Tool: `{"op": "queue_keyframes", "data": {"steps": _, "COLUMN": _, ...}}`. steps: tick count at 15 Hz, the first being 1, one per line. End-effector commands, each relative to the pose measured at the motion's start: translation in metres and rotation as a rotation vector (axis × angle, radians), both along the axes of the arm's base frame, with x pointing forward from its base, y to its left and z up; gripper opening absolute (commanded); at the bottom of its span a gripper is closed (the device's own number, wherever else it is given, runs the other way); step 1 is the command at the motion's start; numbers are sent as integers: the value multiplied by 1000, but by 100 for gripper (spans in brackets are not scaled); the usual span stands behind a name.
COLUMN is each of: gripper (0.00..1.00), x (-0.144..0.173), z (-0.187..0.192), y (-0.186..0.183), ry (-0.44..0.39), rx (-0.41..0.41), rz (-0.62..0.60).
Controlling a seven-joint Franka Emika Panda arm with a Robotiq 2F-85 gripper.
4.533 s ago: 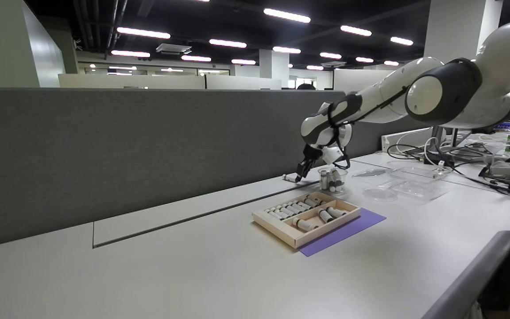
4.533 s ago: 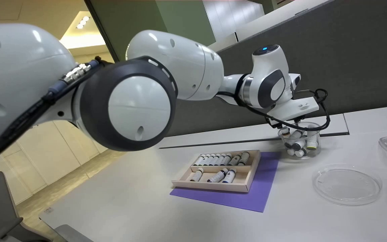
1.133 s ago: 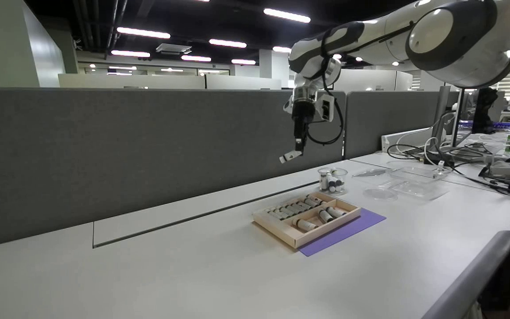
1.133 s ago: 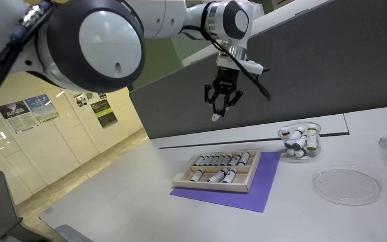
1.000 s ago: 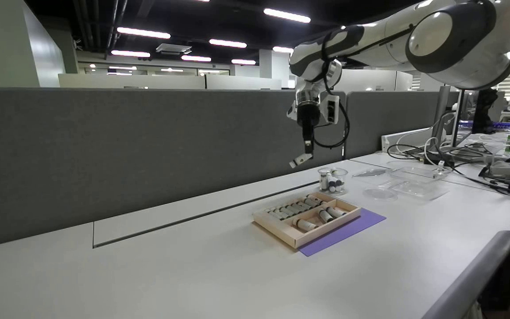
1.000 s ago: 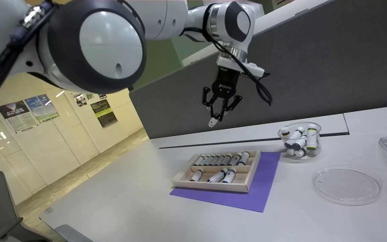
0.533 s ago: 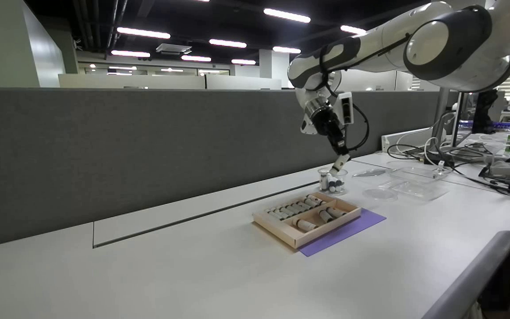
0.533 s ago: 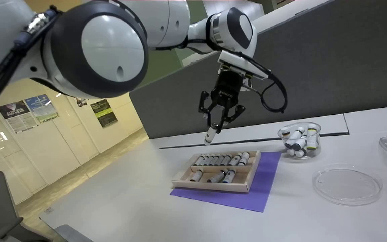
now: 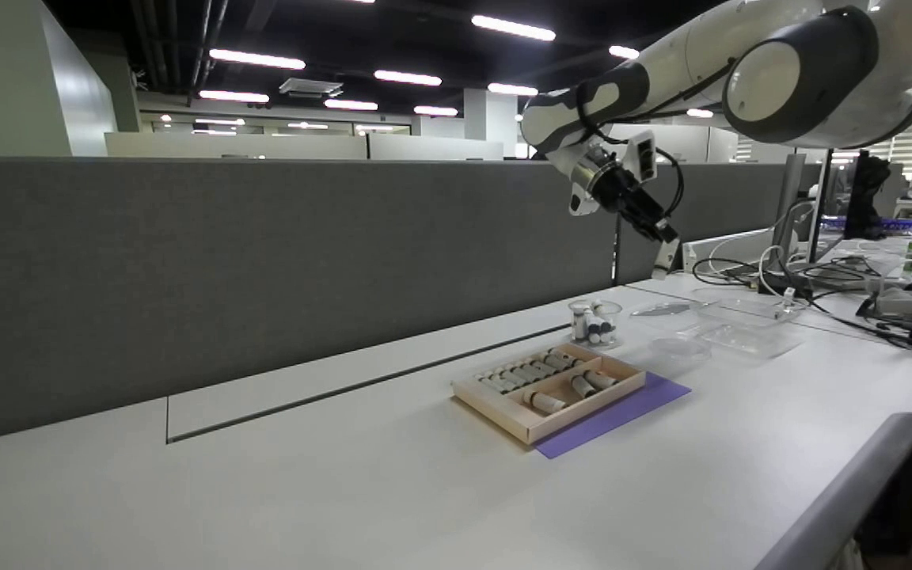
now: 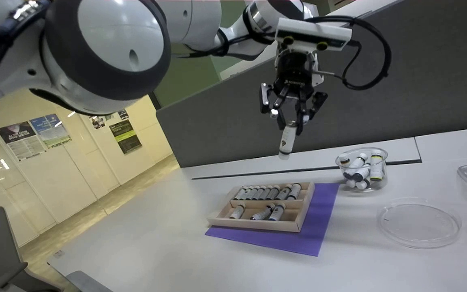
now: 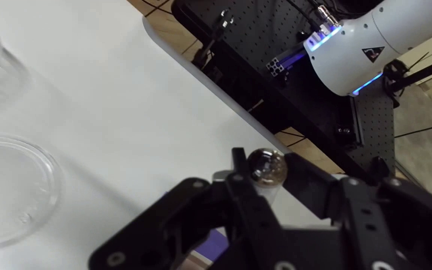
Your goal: Pick the bottle on the table and put it in the bowl
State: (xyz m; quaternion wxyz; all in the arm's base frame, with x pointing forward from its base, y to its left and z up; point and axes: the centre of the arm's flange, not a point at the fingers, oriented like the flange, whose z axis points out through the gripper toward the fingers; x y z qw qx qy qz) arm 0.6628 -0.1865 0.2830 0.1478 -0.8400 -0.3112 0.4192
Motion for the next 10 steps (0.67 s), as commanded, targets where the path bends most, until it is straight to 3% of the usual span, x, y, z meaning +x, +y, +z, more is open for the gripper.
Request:
{"op": "queue_keyframes", "data": {"steps": 1, "gripper": 6, "x": 49, "z": 42, "y": -44, "ry": -155, "rx": -107, "rz": 1}}
{"op": "queue_keyframes", "data": {"steps": 4, "gripper": 6, "x": 68, "z": 37, "y": -69, "ry": -321, "rx": -168, "rz": -13}}
{"op": "queue_keyframes", "data": {"steps": 10, "gripper": 6, "x": 110, "z": -10, "y": -85, "ry": -695, "rx": -185, "rz": -39}}
